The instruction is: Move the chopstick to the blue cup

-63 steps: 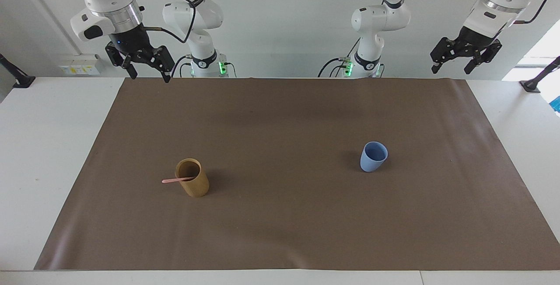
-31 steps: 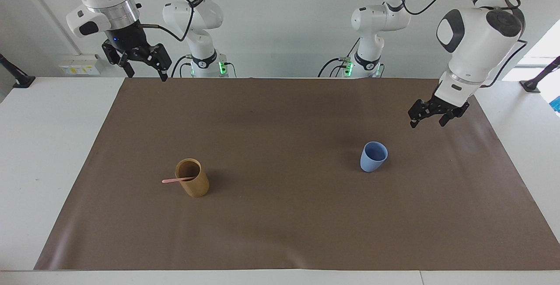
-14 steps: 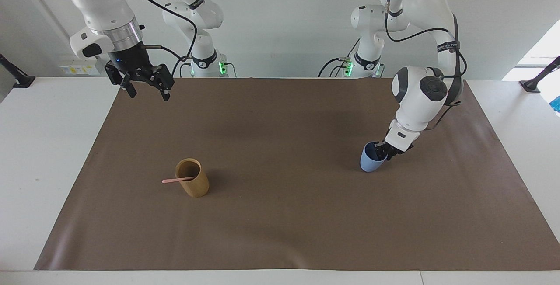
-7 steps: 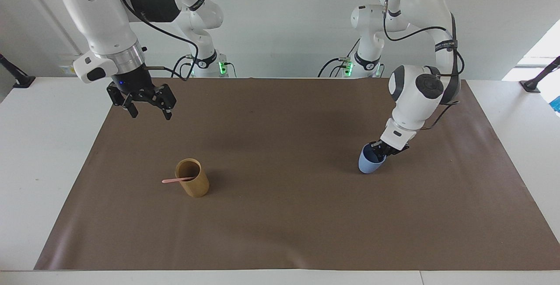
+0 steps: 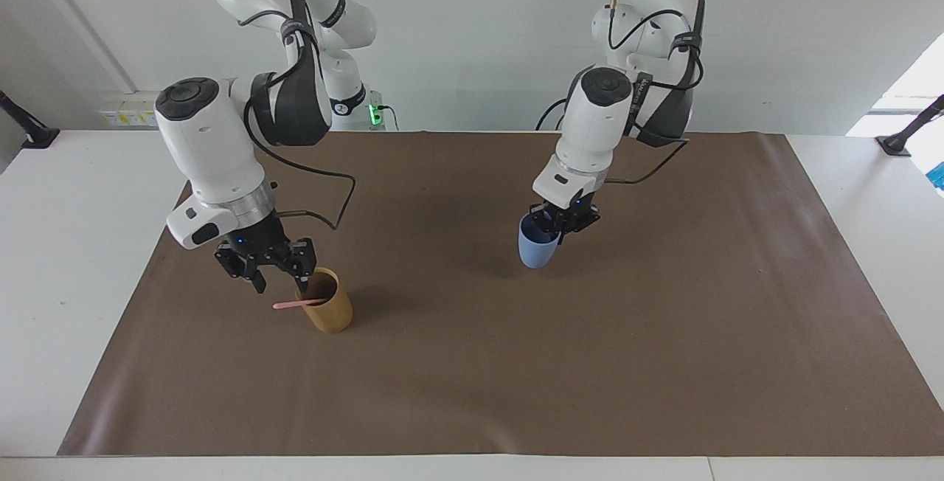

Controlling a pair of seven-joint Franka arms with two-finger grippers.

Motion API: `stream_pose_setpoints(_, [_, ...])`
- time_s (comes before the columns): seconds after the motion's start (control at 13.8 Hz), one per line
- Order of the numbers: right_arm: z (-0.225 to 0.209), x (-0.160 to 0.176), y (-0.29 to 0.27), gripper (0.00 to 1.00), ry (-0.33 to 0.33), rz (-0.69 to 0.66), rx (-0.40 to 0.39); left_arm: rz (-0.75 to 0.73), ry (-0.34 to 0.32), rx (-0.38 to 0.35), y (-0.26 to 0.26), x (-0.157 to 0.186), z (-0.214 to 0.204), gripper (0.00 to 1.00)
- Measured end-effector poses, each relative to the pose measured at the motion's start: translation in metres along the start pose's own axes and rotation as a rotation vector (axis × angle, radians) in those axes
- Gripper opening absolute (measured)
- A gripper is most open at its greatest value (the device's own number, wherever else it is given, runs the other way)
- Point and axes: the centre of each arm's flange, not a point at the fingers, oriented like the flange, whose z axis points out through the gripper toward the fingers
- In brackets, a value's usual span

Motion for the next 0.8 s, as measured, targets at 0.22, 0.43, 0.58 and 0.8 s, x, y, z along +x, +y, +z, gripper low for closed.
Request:
stream_pose_setpoints(0.22, [0.006, 0.004, 0.000, 0.57, 0.026, 0.001, 0.003, 0.070, 0.002, 0.028, 0.027, -0.011, 0.024, 0.05])
stream_pose_setpoints(0.43, [0.009, 0.007, 0.000, 0.41, 0.051, 0.003, 0.008, 0.097, 0.017, 0.047, 0.046, -0.010, 0.046, 0.05])
stream_pose_setpoints(0.58, [0.010, 0.008, 0.000, 0.31, 0.056, 0.006, 0.013, 0.070, 0.022, 0.040, 0.059, -0.003, 0.057, 0.05])
stream_pose_setpoints(0.8, [0.008, 0.009, 0.000, 0.09, 0.069, 0.010, 0.019, 0.048, 0.035, 0.023, 0.076, 0.000, 0.069, 0.05])
